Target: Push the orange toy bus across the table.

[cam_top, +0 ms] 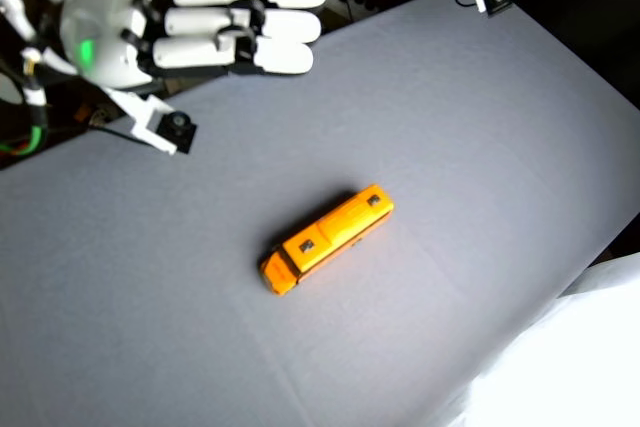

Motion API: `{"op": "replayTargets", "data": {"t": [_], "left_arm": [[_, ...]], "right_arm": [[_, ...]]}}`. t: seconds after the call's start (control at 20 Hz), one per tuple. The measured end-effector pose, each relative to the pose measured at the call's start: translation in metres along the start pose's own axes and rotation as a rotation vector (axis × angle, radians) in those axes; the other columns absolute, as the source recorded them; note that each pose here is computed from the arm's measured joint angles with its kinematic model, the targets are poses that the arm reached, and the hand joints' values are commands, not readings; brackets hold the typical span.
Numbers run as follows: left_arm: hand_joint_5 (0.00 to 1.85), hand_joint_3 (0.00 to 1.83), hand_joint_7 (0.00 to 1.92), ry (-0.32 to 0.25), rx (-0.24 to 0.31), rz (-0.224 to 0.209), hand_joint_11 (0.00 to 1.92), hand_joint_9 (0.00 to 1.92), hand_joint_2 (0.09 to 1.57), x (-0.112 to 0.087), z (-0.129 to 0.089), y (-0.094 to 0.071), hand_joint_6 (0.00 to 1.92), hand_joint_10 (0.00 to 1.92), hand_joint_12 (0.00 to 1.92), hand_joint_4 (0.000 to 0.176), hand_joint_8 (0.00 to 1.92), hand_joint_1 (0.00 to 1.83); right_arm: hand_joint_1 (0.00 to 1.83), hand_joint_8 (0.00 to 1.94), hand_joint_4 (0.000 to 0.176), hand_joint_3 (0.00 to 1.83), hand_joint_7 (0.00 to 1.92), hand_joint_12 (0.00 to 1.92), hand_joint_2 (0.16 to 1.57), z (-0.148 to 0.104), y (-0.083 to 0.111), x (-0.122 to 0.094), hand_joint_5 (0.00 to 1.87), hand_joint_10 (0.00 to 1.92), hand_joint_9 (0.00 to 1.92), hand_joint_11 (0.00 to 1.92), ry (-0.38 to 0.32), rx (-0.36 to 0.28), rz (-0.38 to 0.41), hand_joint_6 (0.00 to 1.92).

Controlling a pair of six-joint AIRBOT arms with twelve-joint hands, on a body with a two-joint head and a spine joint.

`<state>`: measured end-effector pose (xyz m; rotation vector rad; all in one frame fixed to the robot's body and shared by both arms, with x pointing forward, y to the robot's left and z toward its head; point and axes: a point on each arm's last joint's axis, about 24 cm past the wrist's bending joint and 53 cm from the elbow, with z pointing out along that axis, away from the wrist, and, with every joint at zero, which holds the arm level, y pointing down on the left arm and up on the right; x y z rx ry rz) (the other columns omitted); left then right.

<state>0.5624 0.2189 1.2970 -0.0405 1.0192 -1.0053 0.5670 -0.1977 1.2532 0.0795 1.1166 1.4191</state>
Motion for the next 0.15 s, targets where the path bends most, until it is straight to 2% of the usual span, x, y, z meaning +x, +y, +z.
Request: {"op": "replayTargets", "data": {"t": [0.05, 0.1, 0.15], "left_arm": [[0.13, 0.00, 0.09, 0.000, -0.002, 0.001, 0.00, 0.02, 1.48, -0.0002, 0.0000, 0.0004, 0.00, 0.01, 0.00, 0.000, 0.01, 0.00], [0.13, 0.00, 0.09, 0.002, -0.002, 0.000, 0.00, 0.02, 1.48, 0.0006, 0.0000, 0.0004, 0.00, 0.01, 0.00, 0.000, 0.01, 0.00], [0.10, 0.00, 0.05, 0.006, -0.005, 0.000, 0.00, 0.00, 1.50, 0.0015, 0.0000, 0.0010, 0.00, 0.00, 0.00, 0.000, 0.00, 0.07]], "right_arm": [[1.03, 0.01, 0.000, 0.04, 0.14, 0.51, 1.30, 0.0004, 0.0006, -0.0016, 0.16, 0.01, 0.18, 0.00, -0.002, -0.001, -0.009, 0.02], [1.03, 0.01, 0.000, 0.04, 0.14, 0.51, 1.30, 0.0003, 0.0008, -0.0011, 0.16, 0.01, 0.18, 0.00, 0.002, -0.001, -0.012, 0.02], [1.02, 0.01, 0.000, 0.01, 0.27, 0.67, 1.26, 0.0003, 0.0011, -0.0011, 0.30, 0.01, 0.27, 0.00, 0.002, -0.003, -0.012, 0.02]]}}
